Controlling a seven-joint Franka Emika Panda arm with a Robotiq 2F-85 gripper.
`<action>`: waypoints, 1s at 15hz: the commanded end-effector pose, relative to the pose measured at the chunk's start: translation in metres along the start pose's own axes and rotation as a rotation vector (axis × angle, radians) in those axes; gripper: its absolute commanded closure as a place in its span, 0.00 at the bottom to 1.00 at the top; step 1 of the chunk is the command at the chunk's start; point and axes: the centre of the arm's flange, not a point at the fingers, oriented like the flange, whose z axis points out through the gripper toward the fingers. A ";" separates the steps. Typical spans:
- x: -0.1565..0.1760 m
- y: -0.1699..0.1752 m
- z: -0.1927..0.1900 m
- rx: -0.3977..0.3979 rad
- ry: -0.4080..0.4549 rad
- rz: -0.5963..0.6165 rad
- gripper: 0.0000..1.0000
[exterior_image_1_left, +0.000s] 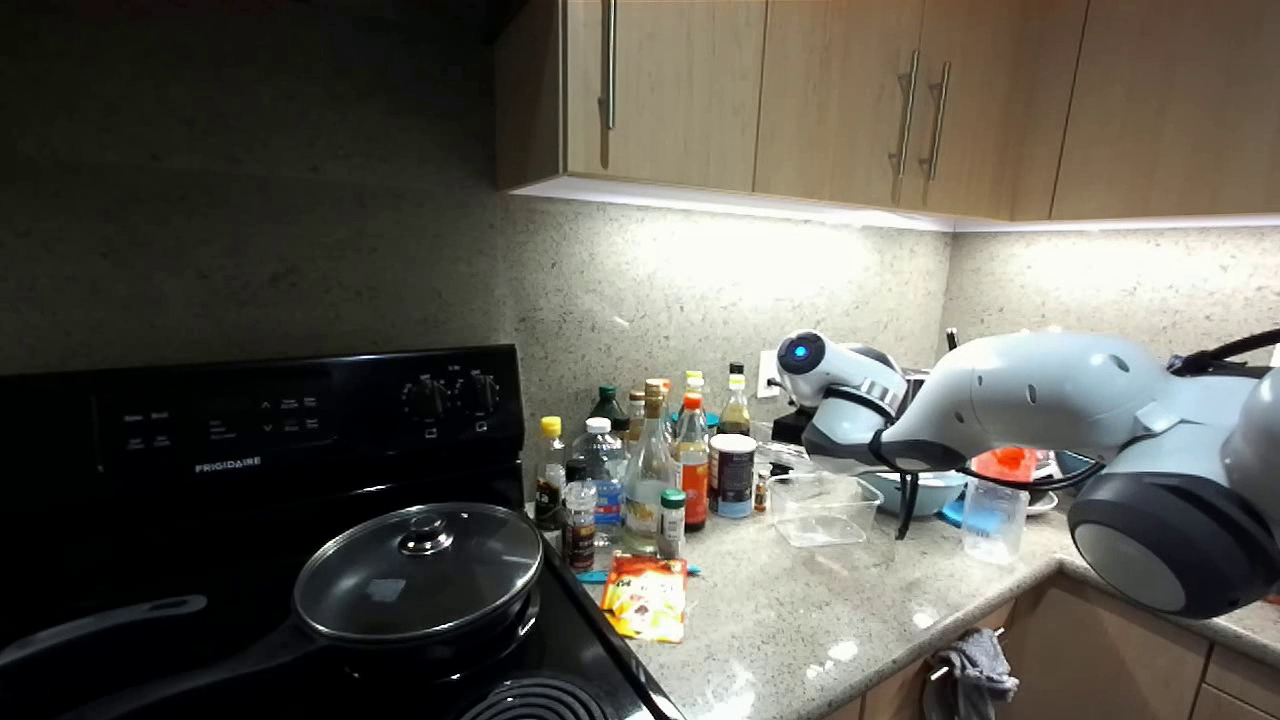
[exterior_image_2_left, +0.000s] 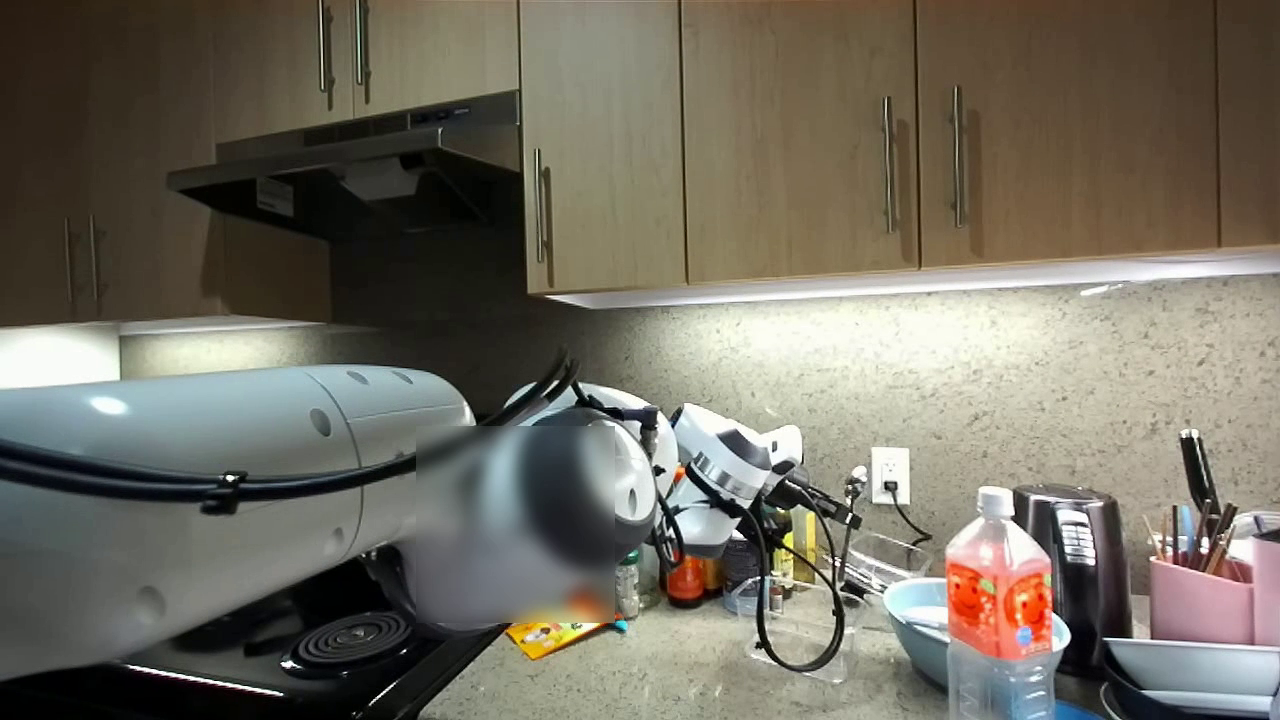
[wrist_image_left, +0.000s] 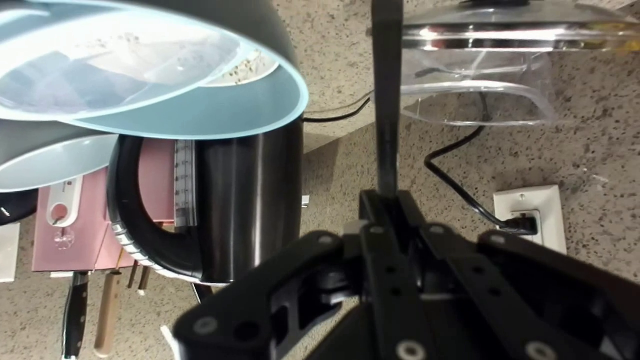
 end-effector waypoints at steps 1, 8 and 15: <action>-0.015 0.052 -0.052 0.022 0.057 0.016 0.98; 0.022 0.079 -0.030 -0.072 0.222 0.180 0.98; 0.020 0.111 0.008 -0.251 0.166 0.216 0.98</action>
